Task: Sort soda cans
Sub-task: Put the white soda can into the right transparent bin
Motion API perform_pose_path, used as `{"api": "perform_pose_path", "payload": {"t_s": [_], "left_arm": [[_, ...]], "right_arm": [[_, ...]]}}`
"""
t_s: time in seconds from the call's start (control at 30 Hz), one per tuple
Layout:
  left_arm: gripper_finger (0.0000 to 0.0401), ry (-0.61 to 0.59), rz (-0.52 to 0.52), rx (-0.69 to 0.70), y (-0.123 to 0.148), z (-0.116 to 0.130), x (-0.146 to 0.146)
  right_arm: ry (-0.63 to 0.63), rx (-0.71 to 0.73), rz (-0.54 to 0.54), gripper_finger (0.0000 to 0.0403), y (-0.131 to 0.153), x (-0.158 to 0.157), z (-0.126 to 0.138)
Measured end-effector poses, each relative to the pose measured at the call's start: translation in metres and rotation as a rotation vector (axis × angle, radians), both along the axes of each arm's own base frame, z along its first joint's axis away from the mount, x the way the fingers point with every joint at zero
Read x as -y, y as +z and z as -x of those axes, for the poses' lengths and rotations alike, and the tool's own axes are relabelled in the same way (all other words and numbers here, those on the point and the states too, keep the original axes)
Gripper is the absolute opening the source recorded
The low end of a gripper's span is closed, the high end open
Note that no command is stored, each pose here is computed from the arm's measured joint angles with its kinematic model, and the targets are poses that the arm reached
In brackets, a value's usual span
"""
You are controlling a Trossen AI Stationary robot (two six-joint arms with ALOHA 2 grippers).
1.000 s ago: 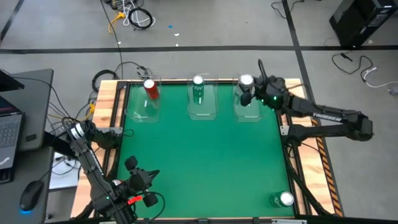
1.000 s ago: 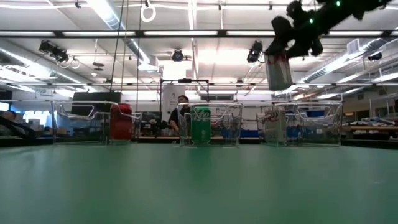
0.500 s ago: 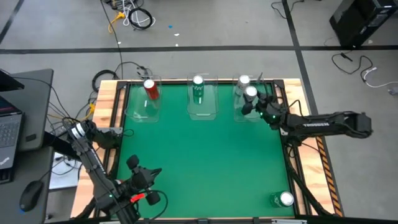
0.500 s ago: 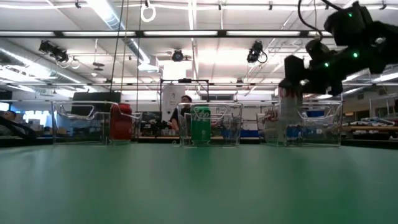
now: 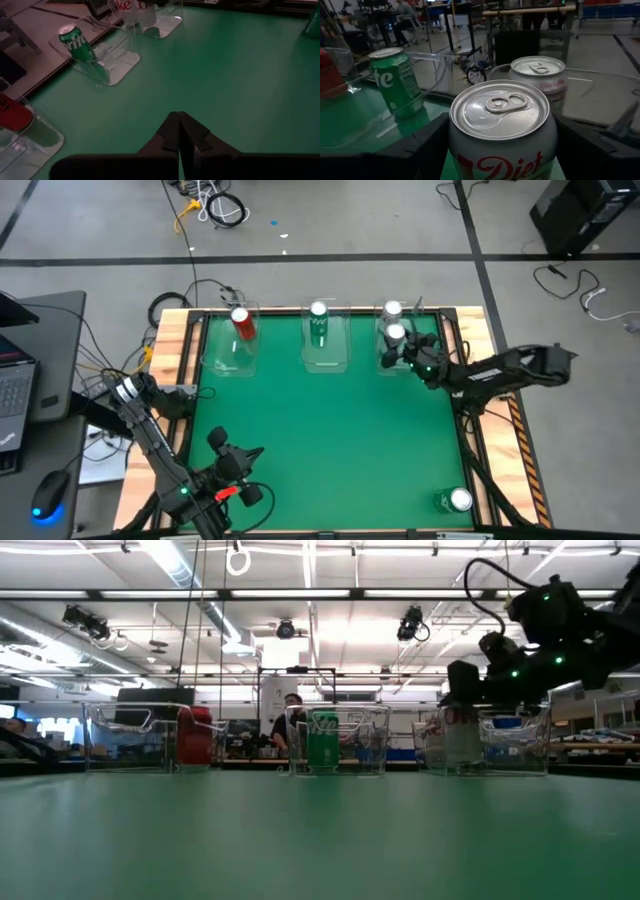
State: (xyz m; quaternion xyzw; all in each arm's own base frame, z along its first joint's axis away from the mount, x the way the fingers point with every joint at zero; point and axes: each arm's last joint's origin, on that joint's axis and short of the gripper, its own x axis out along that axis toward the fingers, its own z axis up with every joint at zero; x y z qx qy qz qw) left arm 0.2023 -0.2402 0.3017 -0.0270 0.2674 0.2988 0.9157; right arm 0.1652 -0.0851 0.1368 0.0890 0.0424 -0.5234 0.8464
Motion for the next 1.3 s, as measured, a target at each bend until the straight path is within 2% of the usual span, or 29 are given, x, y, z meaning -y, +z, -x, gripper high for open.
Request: {"api": "perform_pose_path", "payload": {"t_s": [0.27, 0.7, 0.87, 0.93, 1.3], "left_arm": [[0.0, 0.002, -0.014, 0.019, 0.0, -0.007, -0.003], [0.0, 0.002, -0.06, 0.048, -0.006, -0.017, -0.007], [0.0, -0.02, -0.1, 0.038, -0.006, -0.029, -0.01], [0.0, -0.035, -0.118, 0.028, -0.005, -0.033, -0.01], [0.0, -0.063, -0.143, -0.003, -0.004, -0.052, -0.016]], "right_arm": [[0.026, 0.036, -0.006, 0.0307, -0.012, 0.012, -0.014], [0.048, 0.041, 0.014, 0.0307, -0.016, 0.018, -0.018], [0.054, 0.037, 0.028, 0.0358, -0.012, 0.017, -0.017], [0.056, 0.024, 0.042, 0.0367, -0.01, 0.017, -0.016], [0.077, -0.001, 0.111, 0.0334, 0.0, 0.014, -0.016]]}}
